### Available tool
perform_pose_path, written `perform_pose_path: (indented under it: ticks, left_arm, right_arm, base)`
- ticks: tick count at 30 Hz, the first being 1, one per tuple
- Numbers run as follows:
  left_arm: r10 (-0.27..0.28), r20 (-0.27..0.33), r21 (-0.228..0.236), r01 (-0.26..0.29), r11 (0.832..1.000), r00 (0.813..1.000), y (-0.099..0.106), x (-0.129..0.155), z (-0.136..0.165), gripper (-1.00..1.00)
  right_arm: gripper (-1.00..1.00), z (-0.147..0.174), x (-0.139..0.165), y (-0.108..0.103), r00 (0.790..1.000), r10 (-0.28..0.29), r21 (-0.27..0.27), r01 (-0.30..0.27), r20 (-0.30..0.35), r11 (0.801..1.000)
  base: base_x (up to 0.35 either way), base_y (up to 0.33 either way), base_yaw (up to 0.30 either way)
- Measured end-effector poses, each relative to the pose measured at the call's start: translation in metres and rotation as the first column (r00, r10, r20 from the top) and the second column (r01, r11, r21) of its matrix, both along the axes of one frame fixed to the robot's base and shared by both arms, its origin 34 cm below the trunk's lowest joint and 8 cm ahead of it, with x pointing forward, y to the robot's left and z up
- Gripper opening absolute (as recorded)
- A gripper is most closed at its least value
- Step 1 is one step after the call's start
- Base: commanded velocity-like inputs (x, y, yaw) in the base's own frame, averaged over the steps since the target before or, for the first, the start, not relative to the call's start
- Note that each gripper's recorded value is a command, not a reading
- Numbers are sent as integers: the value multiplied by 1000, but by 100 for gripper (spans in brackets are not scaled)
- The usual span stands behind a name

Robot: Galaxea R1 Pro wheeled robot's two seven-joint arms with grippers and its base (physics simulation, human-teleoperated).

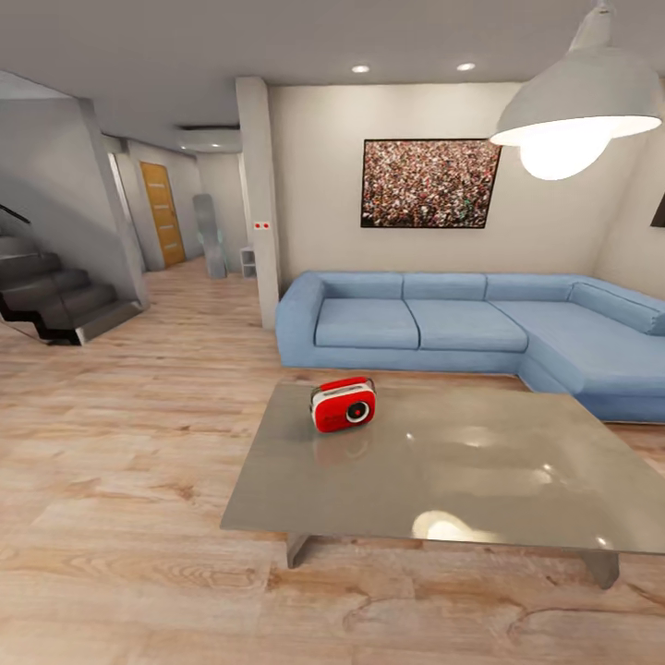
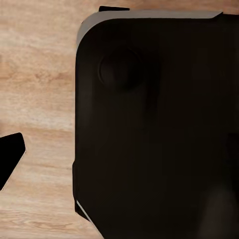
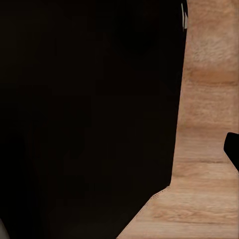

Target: Turn on the radio receiver that's on the table in the living room.

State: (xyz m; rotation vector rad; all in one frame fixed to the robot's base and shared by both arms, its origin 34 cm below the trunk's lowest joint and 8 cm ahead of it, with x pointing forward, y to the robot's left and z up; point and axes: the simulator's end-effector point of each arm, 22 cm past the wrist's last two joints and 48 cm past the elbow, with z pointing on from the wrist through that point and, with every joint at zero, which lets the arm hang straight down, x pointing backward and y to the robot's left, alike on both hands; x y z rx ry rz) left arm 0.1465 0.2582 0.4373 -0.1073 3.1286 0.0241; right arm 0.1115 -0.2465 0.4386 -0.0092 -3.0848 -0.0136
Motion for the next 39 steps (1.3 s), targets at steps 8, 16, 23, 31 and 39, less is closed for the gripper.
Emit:
perform_pose_path:
  ticks: [8,16,23,31,39]
  left_arm:
    - [0,1,0,0,1000,1000,0,0,0,100]
    - [0,7,0,0,1000,1000,0,2,0,100]
    - [-1,11,1,1,1000,1000,0,3,0,100]
    - [-3,10,1,3,1000,1000,0,2,0,100]
    - [-3,10,1,3,1000,1000,0,2,0,100]
  right_arm:
    - [100,0,0,0,1000,1,0,-1,0,1000]
    - [100,0,0,0,1000,1,0,-1,0,1000]
    - [100,0,0,0,1000,1,0,-1,0,1000]
    - [100,0,0,0,1000,1,0,-1,0,1000]
    - [100,0,-1,0,1000,2,0,-2,-3,1000]
  base:
    - [323,86,0]
    - [318,84,0]
    - [43,9,0]
    - [126,7,0]
    - [170,18,0]
